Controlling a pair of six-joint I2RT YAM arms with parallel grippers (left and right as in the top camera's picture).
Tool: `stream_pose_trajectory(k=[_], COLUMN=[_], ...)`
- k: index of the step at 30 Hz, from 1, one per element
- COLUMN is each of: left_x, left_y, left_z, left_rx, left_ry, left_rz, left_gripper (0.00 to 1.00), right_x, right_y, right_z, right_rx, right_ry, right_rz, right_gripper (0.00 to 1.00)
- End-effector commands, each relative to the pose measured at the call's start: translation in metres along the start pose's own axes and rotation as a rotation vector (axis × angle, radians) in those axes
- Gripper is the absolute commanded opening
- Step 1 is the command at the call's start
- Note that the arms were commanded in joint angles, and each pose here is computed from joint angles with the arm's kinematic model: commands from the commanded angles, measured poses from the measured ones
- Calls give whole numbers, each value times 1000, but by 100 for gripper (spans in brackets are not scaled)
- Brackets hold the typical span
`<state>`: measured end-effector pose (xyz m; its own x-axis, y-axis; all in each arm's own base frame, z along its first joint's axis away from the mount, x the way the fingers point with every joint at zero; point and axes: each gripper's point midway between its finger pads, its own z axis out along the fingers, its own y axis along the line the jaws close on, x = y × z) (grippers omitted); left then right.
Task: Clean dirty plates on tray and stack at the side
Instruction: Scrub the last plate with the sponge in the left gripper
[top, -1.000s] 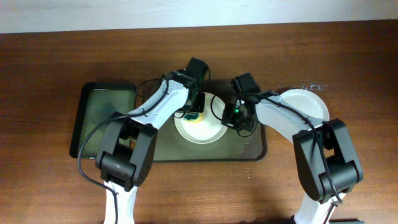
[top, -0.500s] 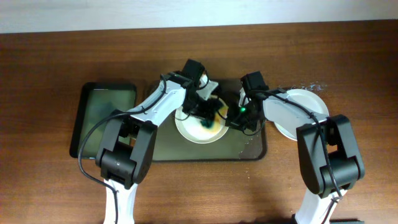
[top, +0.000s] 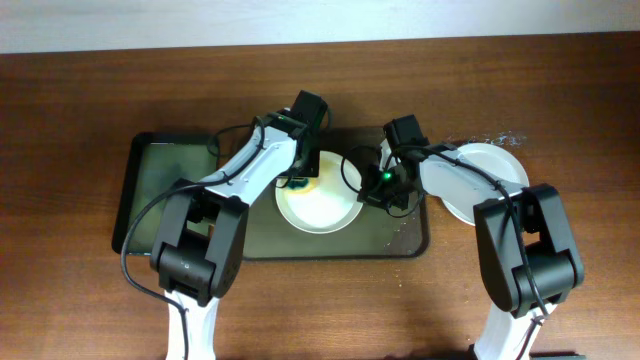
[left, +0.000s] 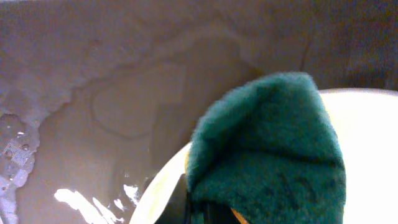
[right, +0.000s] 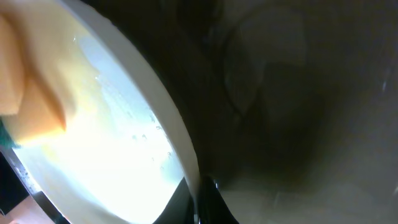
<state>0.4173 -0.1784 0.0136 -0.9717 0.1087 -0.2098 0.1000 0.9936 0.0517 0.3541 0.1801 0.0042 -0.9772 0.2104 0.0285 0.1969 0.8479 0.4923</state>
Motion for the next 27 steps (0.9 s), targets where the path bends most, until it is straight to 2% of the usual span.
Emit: stream_pose_trajectory(k=[1, 4, 5, 6, 11, 14, 19, 21, 25, 27], left_x=[38, 73, 80, 83, 69, 40, -12, -20, -14, -1], left_y=[-14, -63, -72, -77, -78, -60, 16, 46, 86, 93], left_z=[7, -25, -35, -41, -35, -14, 16, 16, 7, 5], left_rx=[259, 662, 750, 800, 772, 594, 91, -88, -329, -369], left_ry=[165, 222, 224, 221, 172, 128, -8, -51, -61, -11], left_rz=[335, 545, 583, 603, 572, 419, 61, -40, -87, -68], left_gripper=[0, 0, 0, 0, 0, 0, 0, 0, 0, 0], right_x=[6, 6, 6, 6, 9, 10, 10, 10, 10, 10], right_y=[-25, -25, -25, -25, -26, -27, -27, -27, -27, -28], right_z=[8, 8, 8, 8, 7, 7, 7, 7, 7, 7], right_rx=[75, 74, 74, 74, 79, 83, 83, 83, 84, 88], right_ry=[23, 23, 23, 23, 33, 38, 38, 38, 37, 34], right_rz=[41, 41, 41, 41, 46, 49, 49, 49, 49, 49], right_gripper=[4, 4, 4, 4, 4, 4, 4, 4, 4, 4])
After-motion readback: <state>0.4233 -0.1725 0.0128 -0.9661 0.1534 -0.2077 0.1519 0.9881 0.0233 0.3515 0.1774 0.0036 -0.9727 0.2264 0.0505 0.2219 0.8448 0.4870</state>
